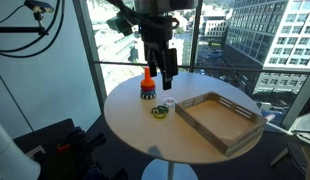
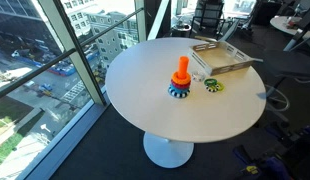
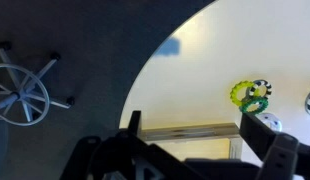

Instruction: Put the green object around the block

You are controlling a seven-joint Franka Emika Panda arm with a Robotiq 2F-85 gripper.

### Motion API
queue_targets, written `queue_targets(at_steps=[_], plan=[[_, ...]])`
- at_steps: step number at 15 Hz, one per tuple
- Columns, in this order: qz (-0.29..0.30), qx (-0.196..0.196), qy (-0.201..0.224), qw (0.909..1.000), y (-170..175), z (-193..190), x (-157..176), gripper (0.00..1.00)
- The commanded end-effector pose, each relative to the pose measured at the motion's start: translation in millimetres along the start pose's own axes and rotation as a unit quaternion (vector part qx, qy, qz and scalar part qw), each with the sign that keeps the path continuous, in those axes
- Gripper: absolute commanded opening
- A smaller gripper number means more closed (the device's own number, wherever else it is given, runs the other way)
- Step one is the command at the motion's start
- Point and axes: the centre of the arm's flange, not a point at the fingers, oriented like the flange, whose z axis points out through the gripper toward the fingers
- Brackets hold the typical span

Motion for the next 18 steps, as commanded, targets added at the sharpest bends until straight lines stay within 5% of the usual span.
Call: queue_targets(at_steps=[1, 9, 18], plan=[[0.000, 0.000, 0.000, 1.0000, 0, 0, 0, 1.00], [-0.008, -0.003, 0.003, 1.0000, -16, -9, 14, 1.00], [-0.065, -0.014, -0.002, 0.9978, -92, -13, 68, 1.00]])
